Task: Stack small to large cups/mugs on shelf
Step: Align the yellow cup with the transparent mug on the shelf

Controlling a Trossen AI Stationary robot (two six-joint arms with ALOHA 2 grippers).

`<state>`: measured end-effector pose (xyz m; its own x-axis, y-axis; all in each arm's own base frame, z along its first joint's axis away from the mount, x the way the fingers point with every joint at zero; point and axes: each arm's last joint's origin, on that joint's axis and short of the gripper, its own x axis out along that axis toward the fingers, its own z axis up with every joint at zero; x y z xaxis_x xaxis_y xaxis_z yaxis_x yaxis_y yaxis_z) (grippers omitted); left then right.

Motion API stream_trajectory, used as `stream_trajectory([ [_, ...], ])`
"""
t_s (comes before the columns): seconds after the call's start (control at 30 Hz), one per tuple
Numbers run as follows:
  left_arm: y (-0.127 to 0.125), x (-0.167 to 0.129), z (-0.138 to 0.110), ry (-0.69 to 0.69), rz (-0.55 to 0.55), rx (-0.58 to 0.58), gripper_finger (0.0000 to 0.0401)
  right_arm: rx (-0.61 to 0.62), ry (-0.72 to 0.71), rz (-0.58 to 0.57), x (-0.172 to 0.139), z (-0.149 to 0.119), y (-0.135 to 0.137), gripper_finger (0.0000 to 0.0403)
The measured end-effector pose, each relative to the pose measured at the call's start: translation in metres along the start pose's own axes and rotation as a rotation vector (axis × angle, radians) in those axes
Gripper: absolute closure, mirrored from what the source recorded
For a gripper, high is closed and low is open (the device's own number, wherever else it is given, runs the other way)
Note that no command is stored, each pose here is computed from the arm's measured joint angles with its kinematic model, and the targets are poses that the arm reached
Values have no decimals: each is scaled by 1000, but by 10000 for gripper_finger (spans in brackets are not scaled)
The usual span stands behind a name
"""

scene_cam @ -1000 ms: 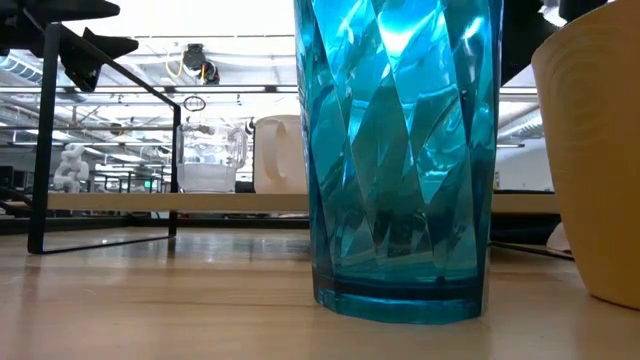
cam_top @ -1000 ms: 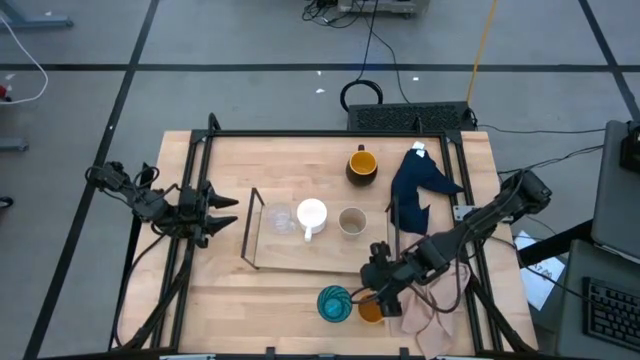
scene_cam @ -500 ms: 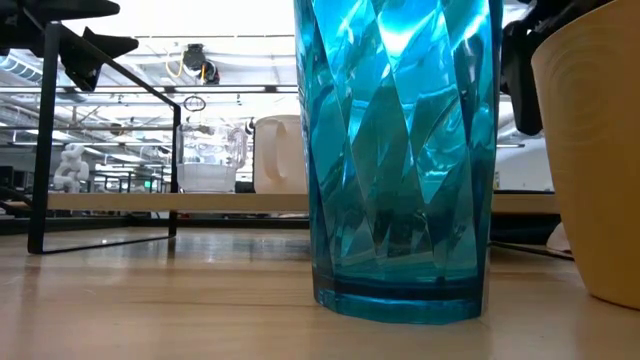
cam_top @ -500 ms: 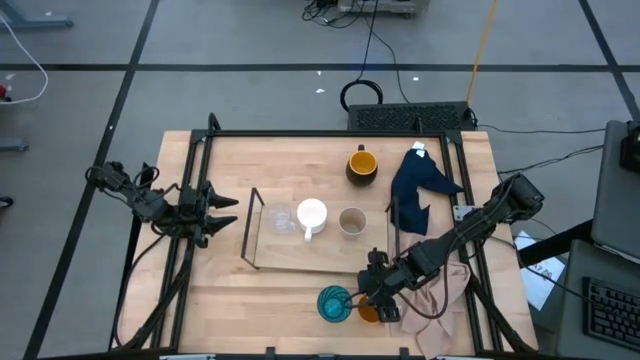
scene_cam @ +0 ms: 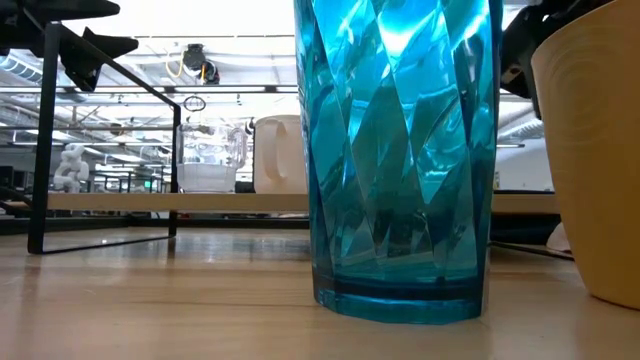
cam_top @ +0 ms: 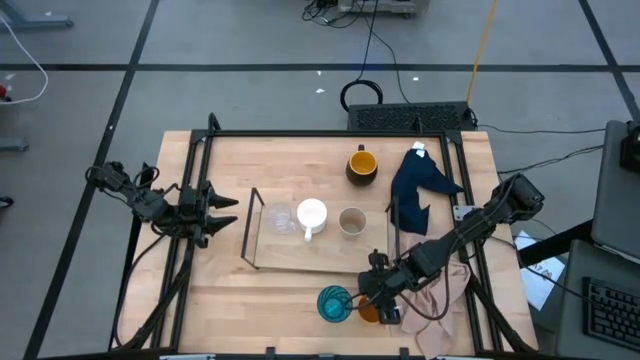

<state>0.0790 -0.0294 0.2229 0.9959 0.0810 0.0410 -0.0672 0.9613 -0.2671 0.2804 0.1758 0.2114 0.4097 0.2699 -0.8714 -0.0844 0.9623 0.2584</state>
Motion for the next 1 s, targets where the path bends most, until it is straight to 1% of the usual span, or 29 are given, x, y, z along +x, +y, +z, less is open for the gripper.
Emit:
stream_trajectory([
  [0.2,0,0,0,0,0,-1,164,-9,20,15,0,-1,1,342],
  [0.27,0,0,0,0,0,-1,164,-43,33,32,0,-3,3,379],
  [0.3,0,0,0,0,0,-1,164,-65,37,39,0,-4,5,390],
  [0.53,0,0,0,-2,0,-1,164,-100,39,46,-1,-7,10,399],
  [0.63,0,0,0,-3,0,-3,164,-102,41,55,-7,-8,9,400],
  [0.73,0,0,0,-4,1,-3,164,-74,59,63,-22,-11,8,400],
  [0.83,0,0,0,-4,1,-4,164,-52,41,73,-40,-12,7,401],
  [0.9,0,0,1,-6,1,-5,164,-49,3,85,-53,-12,6,401],
  [1.0,0,0,1,-6,2,-5,164,-57,-107,120,-75,-8,8,402],
])
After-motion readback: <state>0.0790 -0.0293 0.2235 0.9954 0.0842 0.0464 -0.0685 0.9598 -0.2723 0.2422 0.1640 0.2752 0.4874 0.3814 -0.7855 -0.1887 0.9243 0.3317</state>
